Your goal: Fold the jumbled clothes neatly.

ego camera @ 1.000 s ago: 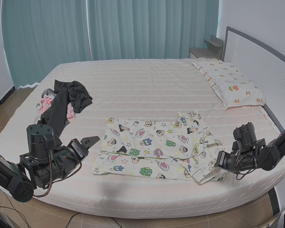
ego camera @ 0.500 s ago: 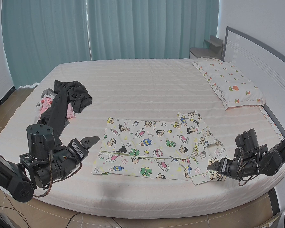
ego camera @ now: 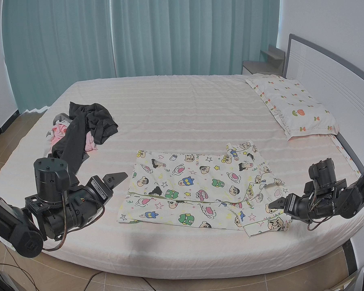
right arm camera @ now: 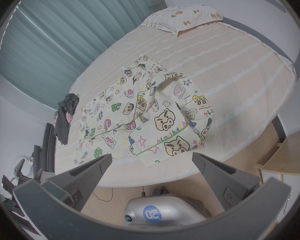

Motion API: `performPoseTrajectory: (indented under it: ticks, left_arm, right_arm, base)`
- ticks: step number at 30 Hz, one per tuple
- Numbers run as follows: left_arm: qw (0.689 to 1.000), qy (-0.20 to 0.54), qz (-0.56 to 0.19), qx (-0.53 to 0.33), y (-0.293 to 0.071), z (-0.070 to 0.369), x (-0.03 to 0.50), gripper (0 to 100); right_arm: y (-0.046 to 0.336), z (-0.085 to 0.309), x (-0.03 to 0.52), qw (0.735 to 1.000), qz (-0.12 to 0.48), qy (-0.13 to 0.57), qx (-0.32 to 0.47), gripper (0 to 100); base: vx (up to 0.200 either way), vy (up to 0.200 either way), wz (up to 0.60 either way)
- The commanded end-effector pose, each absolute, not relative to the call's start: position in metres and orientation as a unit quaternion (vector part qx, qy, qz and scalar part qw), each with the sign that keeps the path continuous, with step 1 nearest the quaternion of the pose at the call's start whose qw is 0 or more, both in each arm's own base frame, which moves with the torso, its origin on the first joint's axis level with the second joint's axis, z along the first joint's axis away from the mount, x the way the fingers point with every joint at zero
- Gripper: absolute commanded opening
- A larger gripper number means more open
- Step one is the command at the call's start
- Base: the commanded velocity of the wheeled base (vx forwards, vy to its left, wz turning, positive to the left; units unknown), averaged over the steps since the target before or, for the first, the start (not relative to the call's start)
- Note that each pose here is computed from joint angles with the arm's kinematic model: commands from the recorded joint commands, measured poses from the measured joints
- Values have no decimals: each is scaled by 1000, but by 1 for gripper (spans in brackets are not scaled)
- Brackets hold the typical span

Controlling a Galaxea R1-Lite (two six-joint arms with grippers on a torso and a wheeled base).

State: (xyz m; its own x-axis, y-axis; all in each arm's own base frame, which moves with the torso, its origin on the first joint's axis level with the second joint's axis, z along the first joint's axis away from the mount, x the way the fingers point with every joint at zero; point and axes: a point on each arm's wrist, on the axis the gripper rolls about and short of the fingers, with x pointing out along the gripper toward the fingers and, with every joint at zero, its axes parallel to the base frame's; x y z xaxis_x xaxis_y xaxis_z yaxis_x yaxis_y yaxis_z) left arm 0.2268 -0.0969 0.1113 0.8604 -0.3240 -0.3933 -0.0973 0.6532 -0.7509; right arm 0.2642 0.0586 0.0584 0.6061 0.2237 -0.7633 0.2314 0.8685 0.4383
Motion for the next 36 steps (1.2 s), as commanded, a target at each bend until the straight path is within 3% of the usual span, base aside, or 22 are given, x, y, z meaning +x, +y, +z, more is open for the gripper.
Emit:
performPoseTrajectory:
  ticks: [1, 7, 16, 20, 25, 36]
  left_arm:
    - [870, 261, -72, -412, -97, 111, 226, 100]
    - [868, 266, -77, -412, -97, 110, 225, 100]
    - [868, 268, -77, -411, -97, 109, 225, 100]
    - [868, 267, -78, -411, -97, 110, 225, 100]
    - [868, 268, -77, -411, -97, 109, 225, 100]
    - [868, 268, -76, -412, -97, 109, 225, 100]
  right_arm:
    - [53, 57, 266, 856, -3, 443, 266, 100]
    - [43, 56, 262, 840, 18, 456, 292, 100]
    - [19, 49, 254, 790, 79, 487, 365, 100]
    - [16, 45, 250, 795, 83, 483, 357, 100]
    - [17, 37, 239, 820, 105, 443, 346, 100]
    - [15, 19, 243, 840, 90, 413, 341, 100]
  base:
    - [0, 0, 0]
    - [133, 0, 0]
    - [200, 0, 0]
    - [200, 0, 0]
    - [0, 0, 0]
    - [0, 0, 0]
